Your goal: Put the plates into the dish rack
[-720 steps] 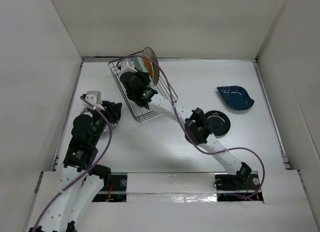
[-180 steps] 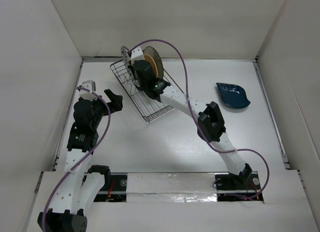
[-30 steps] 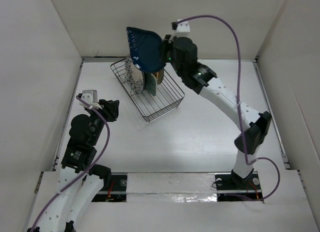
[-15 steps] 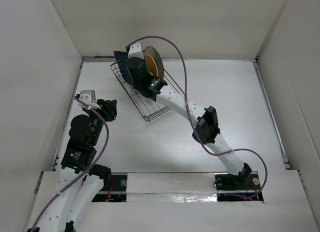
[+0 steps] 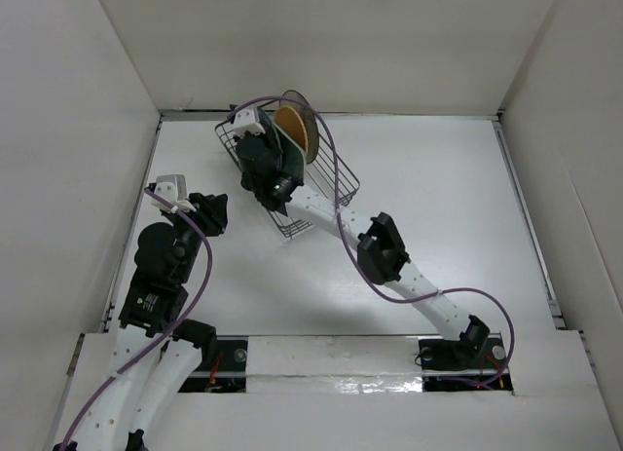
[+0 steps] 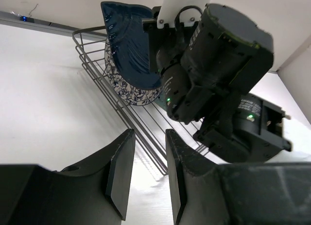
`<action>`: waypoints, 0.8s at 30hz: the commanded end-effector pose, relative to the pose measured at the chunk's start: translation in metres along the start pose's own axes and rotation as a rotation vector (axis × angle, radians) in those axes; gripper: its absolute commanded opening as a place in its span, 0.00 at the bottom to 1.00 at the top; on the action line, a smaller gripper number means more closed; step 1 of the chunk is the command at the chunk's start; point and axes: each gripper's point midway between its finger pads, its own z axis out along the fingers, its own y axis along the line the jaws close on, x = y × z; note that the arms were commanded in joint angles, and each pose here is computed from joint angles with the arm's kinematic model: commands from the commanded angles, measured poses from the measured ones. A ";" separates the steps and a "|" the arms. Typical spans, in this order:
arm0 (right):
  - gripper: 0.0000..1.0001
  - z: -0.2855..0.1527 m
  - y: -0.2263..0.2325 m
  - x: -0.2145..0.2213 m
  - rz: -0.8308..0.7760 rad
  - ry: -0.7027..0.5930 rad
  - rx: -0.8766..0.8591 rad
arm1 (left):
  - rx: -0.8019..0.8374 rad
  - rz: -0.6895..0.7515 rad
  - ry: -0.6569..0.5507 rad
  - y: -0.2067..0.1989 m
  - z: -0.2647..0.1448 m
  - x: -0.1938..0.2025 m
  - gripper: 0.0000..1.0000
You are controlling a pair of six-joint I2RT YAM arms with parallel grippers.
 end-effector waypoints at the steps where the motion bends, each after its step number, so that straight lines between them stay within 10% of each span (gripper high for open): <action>1: 0.00 -0.008 -0.035 -0.069 0.189 -0.150 0.130 | 0.019 -0.012 -0.056 -0.008 -0.002 -0.021 0.28; 24: 0.00 -0.027 0.039 0.018 0.098 -0.104 0.038 | -0.021 -0.016 -0.062 -0.001 -0.002 -0.022 0.28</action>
